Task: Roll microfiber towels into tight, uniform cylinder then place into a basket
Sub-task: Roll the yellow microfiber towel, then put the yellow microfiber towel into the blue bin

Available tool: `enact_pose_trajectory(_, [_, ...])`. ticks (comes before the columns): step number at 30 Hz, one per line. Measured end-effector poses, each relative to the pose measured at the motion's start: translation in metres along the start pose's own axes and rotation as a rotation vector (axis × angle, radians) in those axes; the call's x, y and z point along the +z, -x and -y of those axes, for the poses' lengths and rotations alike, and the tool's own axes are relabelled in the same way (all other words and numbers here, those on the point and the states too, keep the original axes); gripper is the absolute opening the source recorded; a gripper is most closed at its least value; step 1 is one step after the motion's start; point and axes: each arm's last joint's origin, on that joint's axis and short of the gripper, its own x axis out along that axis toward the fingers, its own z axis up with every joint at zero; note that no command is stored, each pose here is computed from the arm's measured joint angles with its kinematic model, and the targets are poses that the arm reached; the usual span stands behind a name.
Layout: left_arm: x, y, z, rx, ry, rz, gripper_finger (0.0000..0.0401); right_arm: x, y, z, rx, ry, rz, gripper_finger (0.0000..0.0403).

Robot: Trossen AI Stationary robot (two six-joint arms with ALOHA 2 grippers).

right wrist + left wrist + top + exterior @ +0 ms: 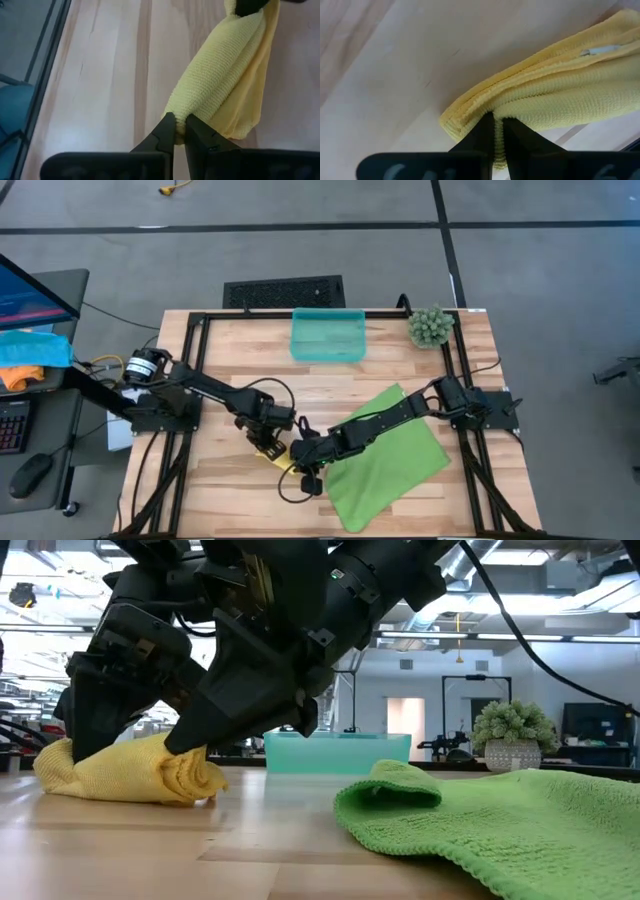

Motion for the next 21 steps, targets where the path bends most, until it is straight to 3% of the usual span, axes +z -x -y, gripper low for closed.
enact_pose_trajectory(6, [0.0,0.0,0.0,-0.009,0.005,-0.009,0.0016,0.003,0.001,0.007,-0.001,-0.01,-0.003,0.0057])
enact_pose_trajectory(14, [0.0,-0.001,0.0,-0.012,-0.001,-0.012,0.0016,0.004,0.004,0.015,-0.009,-0.024,-0.033,0.0126])
enact_pose_trajectory(17, [0.0,-0.001,0.0,-0.012,-0.003,-0.013,0.0016,0.008,0.012,0.019,0.037,-0.04,-0.07,0.015])
enact_pose_trajectory(21, [0.0,-0.001,0.0,-0.012,-0.004,-0.013,0.0016,0.012,0.028,0.017,-0.013,-0.011,-0.087,0.0164])
